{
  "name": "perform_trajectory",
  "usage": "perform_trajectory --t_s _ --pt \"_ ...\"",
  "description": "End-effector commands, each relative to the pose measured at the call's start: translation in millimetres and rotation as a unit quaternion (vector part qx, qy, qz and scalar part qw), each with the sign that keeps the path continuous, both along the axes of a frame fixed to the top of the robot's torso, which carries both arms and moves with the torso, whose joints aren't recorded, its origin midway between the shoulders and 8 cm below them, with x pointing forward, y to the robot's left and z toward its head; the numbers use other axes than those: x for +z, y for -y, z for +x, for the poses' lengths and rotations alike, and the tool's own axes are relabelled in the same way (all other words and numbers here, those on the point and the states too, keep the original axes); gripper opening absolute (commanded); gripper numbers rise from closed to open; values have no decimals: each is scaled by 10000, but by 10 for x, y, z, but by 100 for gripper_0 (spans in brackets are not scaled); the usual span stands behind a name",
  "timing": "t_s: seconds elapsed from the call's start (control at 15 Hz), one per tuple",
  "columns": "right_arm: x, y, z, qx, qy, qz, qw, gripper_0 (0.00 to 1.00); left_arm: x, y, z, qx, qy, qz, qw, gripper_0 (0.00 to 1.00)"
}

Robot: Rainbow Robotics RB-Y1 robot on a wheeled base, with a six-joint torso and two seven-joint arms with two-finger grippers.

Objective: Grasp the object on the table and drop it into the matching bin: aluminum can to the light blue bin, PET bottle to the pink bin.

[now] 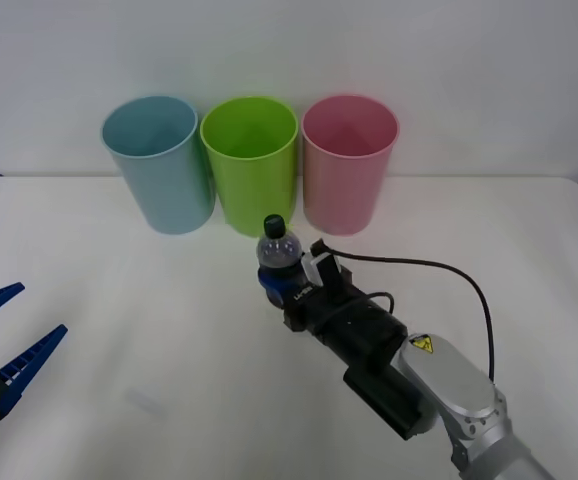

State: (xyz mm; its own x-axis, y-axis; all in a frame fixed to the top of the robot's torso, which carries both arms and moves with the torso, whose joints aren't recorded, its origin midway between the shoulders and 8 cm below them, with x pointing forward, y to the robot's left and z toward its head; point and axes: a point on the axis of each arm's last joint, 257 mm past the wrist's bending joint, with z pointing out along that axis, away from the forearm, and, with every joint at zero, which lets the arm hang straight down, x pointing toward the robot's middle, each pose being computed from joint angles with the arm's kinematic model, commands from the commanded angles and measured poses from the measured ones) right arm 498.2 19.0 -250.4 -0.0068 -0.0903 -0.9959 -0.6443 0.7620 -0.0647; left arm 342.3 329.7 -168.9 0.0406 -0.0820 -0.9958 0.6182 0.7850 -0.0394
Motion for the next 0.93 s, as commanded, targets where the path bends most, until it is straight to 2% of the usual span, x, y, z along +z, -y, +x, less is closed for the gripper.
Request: perform_trajectory --t_s 0.07,0.33,0.67,0.93 --pt "128 175 -194 72 71 112 9999 0 0 0 0 0 0 0 10000 100" --pt "367 418 -421 159 203 293 9992 0 0 0 0 0 0 0 10000 100" --pt "772 655 -582 361 540 443 9969 0 0 0 0 0 0 0 10000 100" --pt "1130 832 -600 420 914 350 9943 0 0 0 0 0 0 0 10000 100"
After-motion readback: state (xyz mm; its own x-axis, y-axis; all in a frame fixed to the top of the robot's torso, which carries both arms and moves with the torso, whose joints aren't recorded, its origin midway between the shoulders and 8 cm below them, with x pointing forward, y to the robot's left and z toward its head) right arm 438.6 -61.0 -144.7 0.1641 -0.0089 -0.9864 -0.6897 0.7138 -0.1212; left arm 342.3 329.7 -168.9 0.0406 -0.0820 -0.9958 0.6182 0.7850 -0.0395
